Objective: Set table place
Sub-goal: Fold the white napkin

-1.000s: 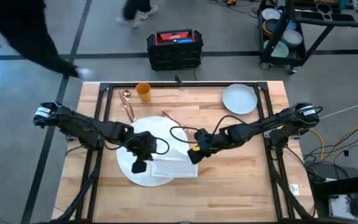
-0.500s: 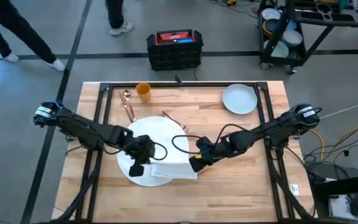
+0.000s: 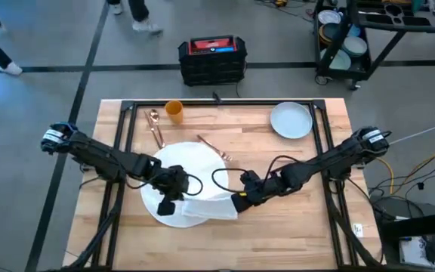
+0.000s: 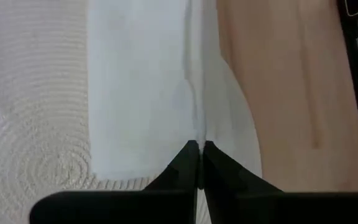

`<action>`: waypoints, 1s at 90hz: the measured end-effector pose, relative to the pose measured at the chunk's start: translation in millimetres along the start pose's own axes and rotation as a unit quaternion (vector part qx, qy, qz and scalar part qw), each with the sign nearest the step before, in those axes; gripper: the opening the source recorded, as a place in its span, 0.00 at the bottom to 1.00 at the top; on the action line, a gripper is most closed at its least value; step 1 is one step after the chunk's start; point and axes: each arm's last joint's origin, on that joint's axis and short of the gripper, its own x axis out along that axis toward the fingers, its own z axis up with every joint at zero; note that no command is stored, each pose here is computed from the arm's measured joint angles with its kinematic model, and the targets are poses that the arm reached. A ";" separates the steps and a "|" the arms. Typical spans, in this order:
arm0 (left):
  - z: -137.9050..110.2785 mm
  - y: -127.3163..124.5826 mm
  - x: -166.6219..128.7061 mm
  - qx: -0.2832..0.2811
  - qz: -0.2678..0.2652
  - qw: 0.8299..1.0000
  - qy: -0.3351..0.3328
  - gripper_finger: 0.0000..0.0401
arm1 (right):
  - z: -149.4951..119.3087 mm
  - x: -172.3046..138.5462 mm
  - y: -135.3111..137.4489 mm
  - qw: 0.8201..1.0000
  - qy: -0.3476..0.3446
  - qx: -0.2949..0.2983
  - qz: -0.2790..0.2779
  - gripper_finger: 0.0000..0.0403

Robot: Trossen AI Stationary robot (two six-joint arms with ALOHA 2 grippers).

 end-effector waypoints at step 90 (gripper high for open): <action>-23.9 -16.3 20.3 0.008 -0.065 0.998 -0.003 0.00 | -2.9 0.0 -1.1 0.999 -0.008 -0.039 -0.004 0.00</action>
